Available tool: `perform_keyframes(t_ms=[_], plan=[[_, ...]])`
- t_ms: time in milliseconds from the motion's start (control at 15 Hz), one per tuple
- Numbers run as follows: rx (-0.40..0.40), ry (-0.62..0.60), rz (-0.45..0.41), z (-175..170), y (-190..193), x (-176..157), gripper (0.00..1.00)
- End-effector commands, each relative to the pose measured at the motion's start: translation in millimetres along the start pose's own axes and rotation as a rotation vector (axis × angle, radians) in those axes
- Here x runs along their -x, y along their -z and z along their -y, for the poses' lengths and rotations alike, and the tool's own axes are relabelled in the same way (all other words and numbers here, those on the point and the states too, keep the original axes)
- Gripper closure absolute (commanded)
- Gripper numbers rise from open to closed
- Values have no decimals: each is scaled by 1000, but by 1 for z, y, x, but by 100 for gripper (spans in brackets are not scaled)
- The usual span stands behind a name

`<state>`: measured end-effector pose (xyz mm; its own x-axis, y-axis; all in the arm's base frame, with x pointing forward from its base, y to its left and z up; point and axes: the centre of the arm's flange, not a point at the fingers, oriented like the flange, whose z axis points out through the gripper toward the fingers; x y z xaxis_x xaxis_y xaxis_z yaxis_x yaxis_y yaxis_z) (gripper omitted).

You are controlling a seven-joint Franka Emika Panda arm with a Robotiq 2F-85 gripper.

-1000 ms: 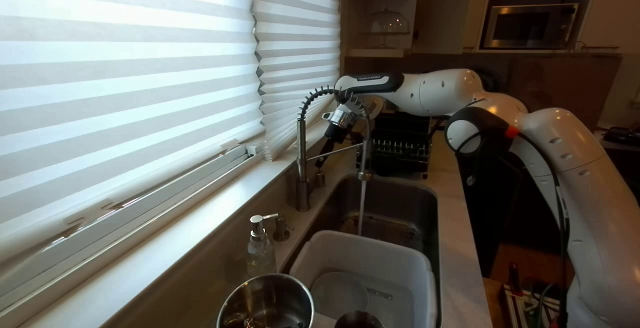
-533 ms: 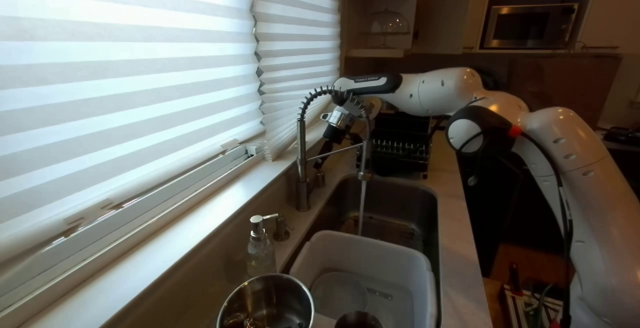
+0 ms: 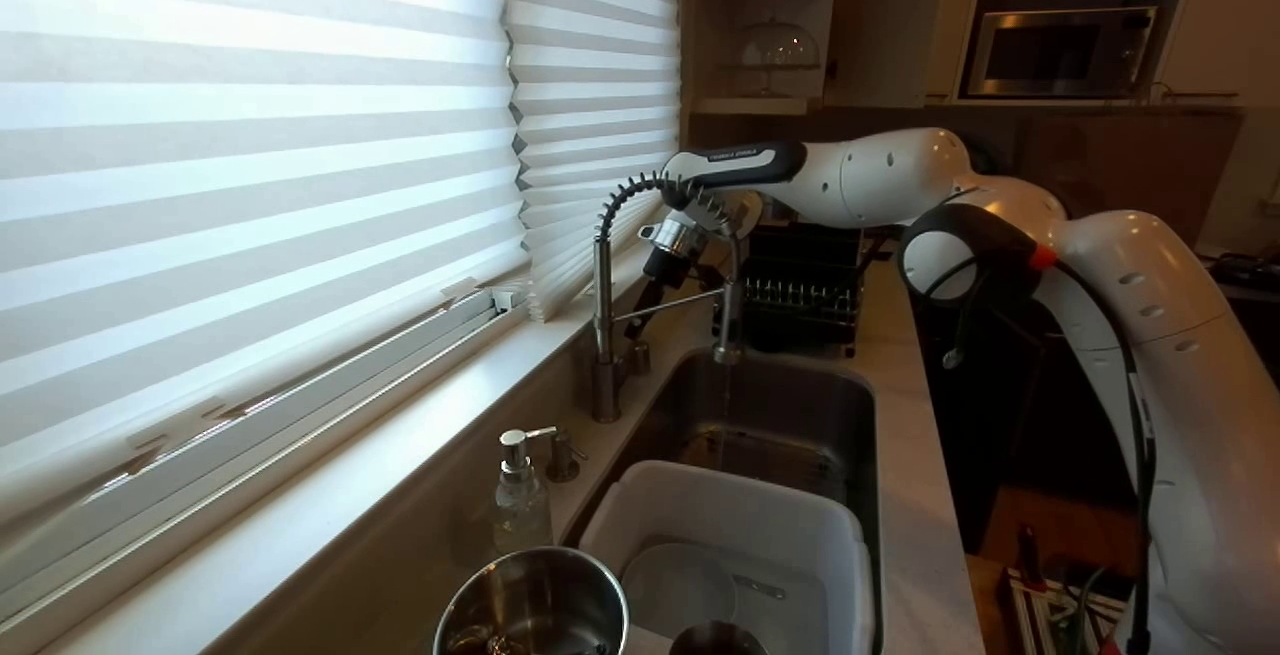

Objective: Turn off the faucet

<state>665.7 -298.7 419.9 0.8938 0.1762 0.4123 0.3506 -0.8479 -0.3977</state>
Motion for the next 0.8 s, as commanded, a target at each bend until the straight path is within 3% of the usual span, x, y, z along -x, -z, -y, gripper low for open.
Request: perform_keyframes(t_ms=[0,333,733], plan=[[-41,1,19,26,-12,9,0],[-15,2,26,23,-9,11,0],[55,0,95,26,32,29,0]])
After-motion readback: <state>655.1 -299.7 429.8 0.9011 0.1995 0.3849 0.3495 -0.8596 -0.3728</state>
